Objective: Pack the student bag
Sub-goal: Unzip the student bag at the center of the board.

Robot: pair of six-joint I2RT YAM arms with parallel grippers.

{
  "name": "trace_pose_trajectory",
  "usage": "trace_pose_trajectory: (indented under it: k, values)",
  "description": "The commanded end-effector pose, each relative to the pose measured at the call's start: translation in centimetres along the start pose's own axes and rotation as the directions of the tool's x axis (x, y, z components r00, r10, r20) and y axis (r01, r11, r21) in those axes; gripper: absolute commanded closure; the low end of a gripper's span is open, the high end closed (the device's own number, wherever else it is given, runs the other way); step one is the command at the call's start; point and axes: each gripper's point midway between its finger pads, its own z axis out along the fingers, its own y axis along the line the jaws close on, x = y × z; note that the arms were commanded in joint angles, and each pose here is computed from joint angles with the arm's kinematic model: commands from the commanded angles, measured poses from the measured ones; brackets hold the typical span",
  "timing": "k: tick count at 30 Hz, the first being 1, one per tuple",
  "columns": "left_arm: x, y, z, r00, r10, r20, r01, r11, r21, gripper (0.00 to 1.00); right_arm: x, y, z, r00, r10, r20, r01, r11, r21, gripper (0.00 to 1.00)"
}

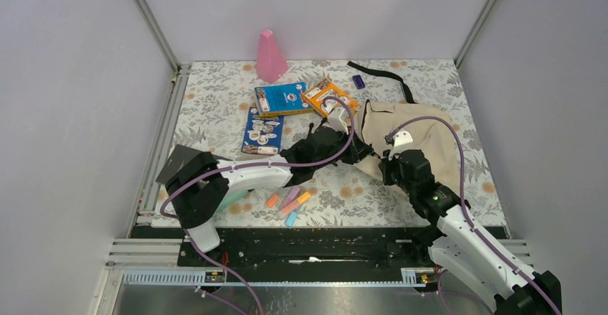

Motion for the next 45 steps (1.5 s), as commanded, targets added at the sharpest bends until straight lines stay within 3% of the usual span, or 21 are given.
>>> trace_pose_trajectory:
  k: [1, 12, 33, 45]
  values:
    - [-6.1, -3.6, -1.7, 0.984, -0.01, 0.175, 0.003, 0.999, 0.043, 1.0, -1.8, -1.3, -0.9, 1.0, -0.005, 0.03, 0.002, 0.997, 0.079, 0.99]
    - [-8.9, -1.8, -1.8, 0.961, 0.039, 0.273, -0.013, 0.995, -0.095, 1.0, -2.6, -2.7, -2.8, 0.994, 0.043, 0.103, -0.058, 0.988, 0.143, 1.0]
    - [-13.4, 0.2, -2.0, 0.949, 0.107, 0.296, -0.067, 0.988, -0.141, 1.0, -3.4, -4.1, -5.2, 0.965, 0.113, 0.238, -0.16, 0.969, 0.188, 1.0]
    - [-16.9, 1.0, -2.1, 0.925, 0.192, 0.327, -0.15, 0.977, -0.149, 1.0, -2.3, -5.0, -5.7, 0.963, 0.149, 0.225, -0.202, 0.951, 0.234, 1.0]
